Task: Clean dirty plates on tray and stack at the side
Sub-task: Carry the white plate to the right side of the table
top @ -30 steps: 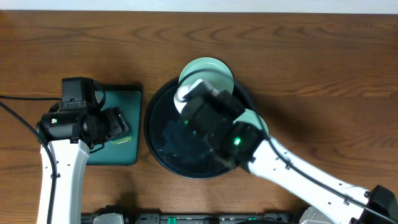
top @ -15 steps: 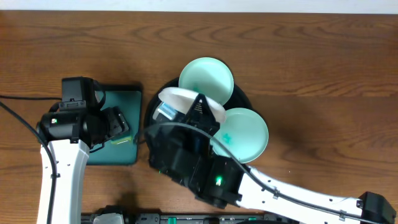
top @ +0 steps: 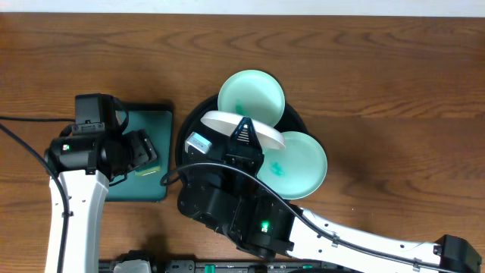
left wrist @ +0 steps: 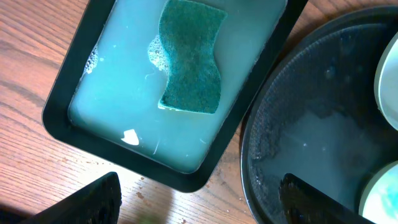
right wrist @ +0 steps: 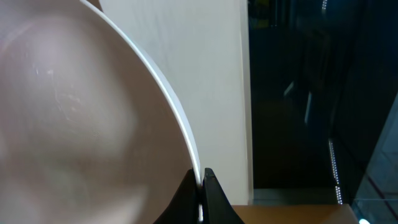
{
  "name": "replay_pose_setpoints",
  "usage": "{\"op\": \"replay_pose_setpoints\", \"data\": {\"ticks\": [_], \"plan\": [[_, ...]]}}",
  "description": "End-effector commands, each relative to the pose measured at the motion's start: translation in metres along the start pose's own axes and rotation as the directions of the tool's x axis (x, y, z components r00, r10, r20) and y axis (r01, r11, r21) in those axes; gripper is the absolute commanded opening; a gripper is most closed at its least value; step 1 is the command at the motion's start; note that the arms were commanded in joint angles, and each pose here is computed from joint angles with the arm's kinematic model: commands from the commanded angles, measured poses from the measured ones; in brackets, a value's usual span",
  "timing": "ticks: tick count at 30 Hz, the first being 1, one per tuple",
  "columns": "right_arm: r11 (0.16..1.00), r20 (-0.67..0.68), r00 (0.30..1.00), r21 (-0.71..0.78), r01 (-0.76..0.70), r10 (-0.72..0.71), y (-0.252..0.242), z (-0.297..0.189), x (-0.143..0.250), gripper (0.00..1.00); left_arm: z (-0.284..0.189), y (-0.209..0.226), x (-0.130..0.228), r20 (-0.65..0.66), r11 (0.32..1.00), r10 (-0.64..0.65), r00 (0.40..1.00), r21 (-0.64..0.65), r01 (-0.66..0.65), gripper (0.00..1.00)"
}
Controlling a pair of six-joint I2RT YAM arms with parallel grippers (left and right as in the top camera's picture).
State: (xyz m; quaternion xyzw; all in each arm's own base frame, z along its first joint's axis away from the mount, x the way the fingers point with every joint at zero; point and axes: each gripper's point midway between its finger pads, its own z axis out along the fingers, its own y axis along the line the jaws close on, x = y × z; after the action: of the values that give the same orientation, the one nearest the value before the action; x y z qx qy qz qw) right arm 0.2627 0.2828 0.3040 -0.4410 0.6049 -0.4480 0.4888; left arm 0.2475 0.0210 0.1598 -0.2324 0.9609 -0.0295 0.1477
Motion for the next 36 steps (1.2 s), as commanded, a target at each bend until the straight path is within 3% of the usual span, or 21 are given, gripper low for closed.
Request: {"op": "replay_pose_setpoints", "data": {"ticks": [1,5,8,17,22,24,27,29,32,36], "plan": [[0.999,-0.021,1.0,0.04,0.001,0.0,-0.016,-0.005,0.002,0.01,-0.002,0.001,-0.004,0.012,1.0,0.005,1.0,-0.012,-0.004,0.82],[1.0,0.067,0.997,-0.004,-0.027,0.027,-0.005,-0.023,-0.015,0.01,-0.002,0.001,-0.004,0.012,1.0,0.005,1.0,-0.012,-0.004,0.82],[0.988,0.023,0.987,0.0,-0.157,0.157,-0.009,-0.005,-0.006,0.01,-0.002,0.001,-0.004,0.01,1.0,0.005,1.0,-0.012,-0.004,0.82],[0.995,0.007,0.995,0.009,-0.102,0.101,-0.005,-0.01,-0.001,0.01,-0.002,0.001,-0.002,0.005,1.0,0.005,1.0,-0.014,-0.004,0.82],[0.98,-0.003,0.98,0.009,-0.199,0.199,-0.005,-0.005,0.001,0.01,-0.002,0.001,-0.003,0.007,1.0,0.005,1.0,-0.013,-0.004,0.82],[0.963,0.035,0.964,-0.071,-0.26,0.263,0.01,-0.009,-0.006,0.01,-0.002,0.001,-0.002,0.005,1.0,0.005,1.0,-0.014,-0.004,0.82],[0.824,-0.037,0.881,-0.337,-0.455,0.472,0.058,-0.003,-0.008,0.01,-0.002,0.001,-0.004,0.011,1.0,0.005,1.0,-0.012,-0.004,0.82],[0.579,-0.259,0.758,-0.514,-0.633,0.599,0.1,0.0,-0.002,0.01,-0.002,0.001,-0.004,0.009,1.0,0.005,1.0,-0.012,-0.004,0.82],[0.361,-0.477,0.588,-0.486,-0.796,0.653,0.115,0.02,0.014,0.01,-0.002,0.001,-0.003,0.009,1.0,0.005,1.0,-0.013,-0.004,0.82],[0.204,-0.616,0.381,-0.34,-0.918,0.689,0.108,0.063,0.046,0.01,-0.002,0.001,-0.003,0.009,1.0,0.005,1.0,-0.012,-0.004,0.82]]}}
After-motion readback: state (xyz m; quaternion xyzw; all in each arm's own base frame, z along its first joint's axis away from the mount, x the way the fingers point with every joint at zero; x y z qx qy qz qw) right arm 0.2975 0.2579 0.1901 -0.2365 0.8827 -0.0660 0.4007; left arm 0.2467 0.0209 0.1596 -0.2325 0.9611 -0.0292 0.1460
